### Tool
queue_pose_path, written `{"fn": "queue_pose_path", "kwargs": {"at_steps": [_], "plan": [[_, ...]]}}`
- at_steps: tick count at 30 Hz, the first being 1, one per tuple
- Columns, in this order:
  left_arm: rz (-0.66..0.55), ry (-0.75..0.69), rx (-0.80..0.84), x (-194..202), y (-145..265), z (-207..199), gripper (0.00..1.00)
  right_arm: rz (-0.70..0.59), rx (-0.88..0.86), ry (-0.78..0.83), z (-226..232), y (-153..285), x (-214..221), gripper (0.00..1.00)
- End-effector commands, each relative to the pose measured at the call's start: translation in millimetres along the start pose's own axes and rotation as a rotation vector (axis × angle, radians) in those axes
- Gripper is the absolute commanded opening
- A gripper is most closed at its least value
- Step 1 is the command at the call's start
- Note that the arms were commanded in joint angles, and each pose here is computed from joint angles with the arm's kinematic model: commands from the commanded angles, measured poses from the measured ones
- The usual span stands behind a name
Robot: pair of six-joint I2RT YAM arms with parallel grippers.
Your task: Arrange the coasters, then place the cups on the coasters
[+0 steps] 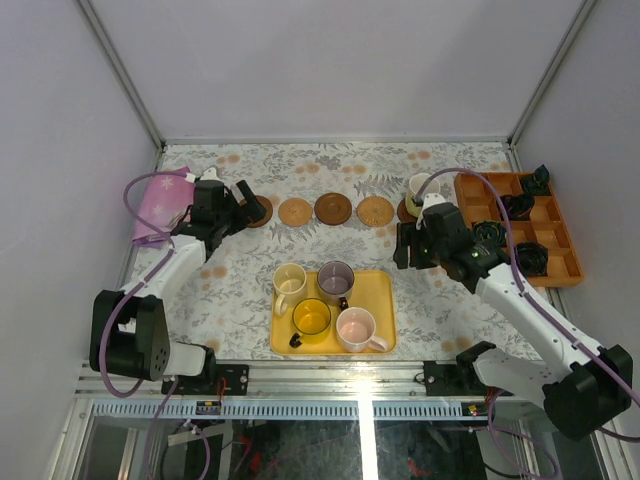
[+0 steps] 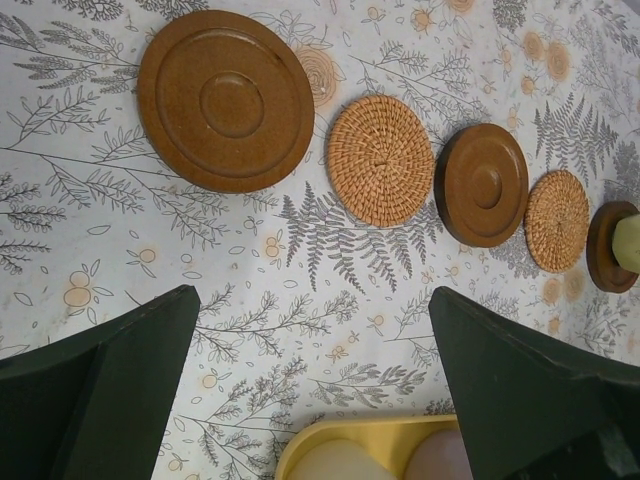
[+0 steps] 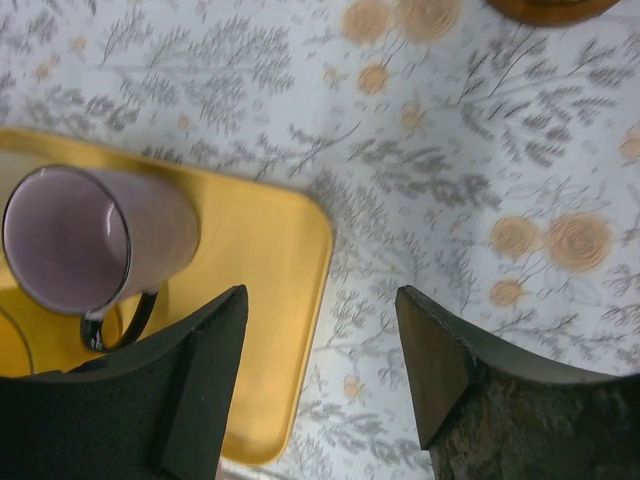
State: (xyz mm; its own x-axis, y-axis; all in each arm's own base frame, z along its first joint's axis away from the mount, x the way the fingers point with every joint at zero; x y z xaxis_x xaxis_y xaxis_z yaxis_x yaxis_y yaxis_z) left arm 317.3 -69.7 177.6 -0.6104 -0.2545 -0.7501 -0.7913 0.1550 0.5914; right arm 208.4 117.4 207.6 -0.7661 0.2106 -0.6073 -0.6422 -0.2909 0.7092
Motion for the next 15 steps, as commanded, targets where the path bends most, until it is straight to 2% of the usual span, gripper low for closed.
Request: {"fn": "queue_pose_path", "kwargs": {"at_steps": [1,9,15], "plan": [[-0.030,0.011,0.059,-4,3,-5,0.99,0.099,-0.045,-0.007,3,15,26,0.67],[-0.036,0.009,0.068,-2,5,-6,0.99,0.261,-0.091,0.022,6,24,70,0.62],[-0.036,-0.007,0.059,-3,6,-8,0.99,0.279,-0.152,0.061,26,18,74,0.63]]}}
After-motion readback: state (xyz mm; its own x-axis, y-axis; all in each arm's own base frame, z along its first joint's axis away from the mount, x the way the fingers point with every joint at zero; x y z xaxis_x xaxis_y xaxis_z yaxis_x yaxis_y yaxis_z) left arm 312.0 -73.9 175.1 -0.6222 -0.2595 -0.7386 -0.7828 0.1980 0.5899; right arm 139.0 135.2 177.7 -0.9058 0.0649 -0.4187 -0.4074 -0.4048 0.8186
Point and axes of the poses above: each gripper's point midway between its finger pads, its own y axis back along the fingers, its own z axis along the line the jaws close on, x = y × z, the point moved 8 cm from there along y, back along the fingers, and after that the axes turned 15 degrees about -y, right-handed, at the moved point
